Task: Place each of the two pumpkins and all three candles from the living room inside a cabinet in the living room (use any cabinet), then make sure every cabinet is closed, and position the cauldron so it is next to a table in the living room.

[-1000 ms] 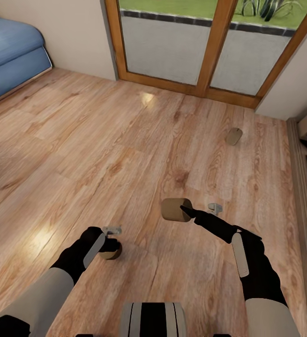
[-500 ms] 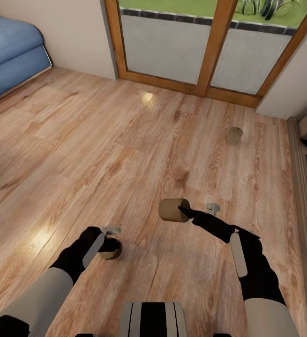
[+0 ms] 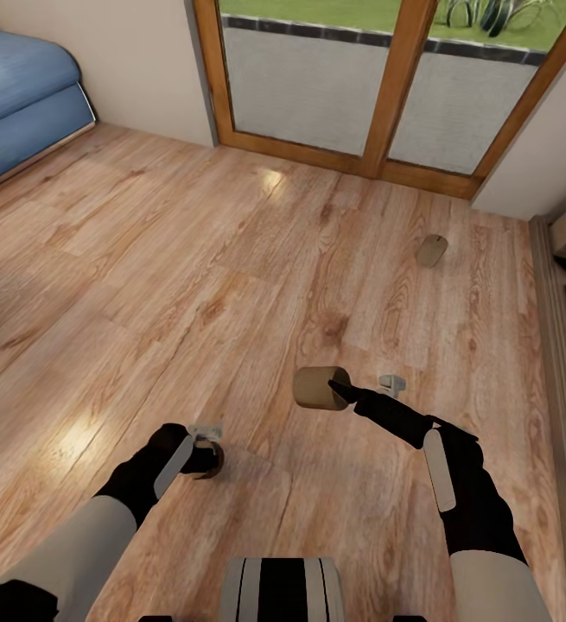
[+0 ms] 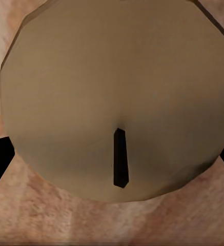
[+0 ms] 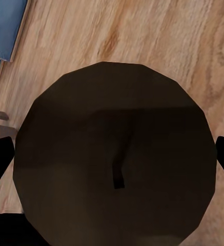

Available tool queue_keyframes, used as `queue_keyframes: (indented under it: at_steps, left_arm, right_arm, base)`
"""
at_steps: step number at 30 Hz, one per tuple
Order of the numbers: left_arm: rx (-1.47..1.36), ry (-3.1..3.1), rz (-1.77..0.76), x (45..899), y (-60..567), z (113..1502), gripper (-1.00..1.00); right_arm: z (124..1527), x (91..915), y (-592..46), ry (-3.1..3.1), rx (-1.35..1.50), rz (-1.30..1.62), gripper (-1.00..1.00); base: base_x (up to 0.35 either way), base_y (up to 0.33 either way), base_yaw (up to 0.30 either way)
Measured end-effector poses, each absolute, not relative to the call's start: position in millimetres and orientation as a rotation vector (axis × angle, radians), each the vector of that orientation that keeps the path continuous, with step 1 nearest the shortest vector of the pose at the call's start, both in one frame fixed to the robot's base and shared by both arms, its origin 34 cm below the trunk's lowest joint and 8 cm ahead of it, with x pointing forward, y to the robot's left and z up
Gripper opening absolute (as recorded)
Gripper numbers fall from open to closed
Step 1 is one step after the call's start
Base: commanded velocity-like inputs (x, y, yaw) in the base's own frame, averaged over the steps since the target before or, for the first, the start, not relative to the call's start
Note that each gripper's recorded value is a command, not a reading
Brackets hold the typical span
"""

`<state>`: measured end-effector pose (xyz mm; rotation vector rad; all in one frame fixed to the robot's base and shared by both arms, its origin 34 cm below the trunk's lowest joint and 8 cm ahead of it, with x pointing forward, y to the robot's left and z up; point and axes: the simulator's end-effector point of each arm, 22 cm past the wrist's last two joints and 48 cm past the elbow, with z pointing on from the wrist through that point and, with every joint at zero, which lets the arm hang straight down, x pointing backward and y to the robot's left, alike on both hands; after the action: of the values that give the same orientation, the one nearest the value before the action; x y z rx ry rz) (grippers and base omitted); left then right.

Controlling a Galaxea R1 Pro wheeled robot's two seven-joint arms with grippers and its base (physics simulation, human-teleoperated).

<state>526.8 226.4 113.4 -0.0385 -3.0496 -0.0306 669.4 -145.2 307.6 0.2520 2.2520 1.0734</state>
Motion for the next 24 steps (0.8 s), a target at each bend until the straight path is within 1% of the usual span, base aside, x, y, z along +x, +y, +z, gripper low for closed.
queue_keyframes:
  at_steps: [5, 6, 15, 20, 24]
  left_arm:
    - [-0.038, -3.044, -0.032, 524.3, 225.3, 112.2, 1.0]
    - [-0.038, -3.044, -0.032, 524.2, 225.3, 112.1, -1.0]
    - [-0.036, -3.059, -0.073, 530.6, 231.8, 114.7, -1.0]
    - [-0.03, -3.144, -0.07, 565.6, 236.8, 131.9, -1.0]
    - [0.028, -3.177, -0.064, 582.6, 247.4, 143.1, -1.0]
  right_arm:
    - [307.7, 669.5, -145.2, 2.251, 0.252, 1.073, -1.0]
    - [307.7, 669.4, -145.1, 2.252, 0.252, 1.073, -1.0]
    - [307.3, 669.2, -144.9, 2.252, 0.253, 1.074, -1.0]
    - [306.9, 669.0, -144.8, 2.253, 0.253, 1.074, -1.0]
    - [306.9, 669.0, -144.8, 2.253, 0.253, 1.074, -1.0]
  base:
    - [0.0, 0.0, 0.0]
    - [0.0, 0.0, 0.0]
    - [0.0, 0.0, 0.0]
    - [0.0, 0.0, 0.0]
    - [0.0, 0.0, 0.0]
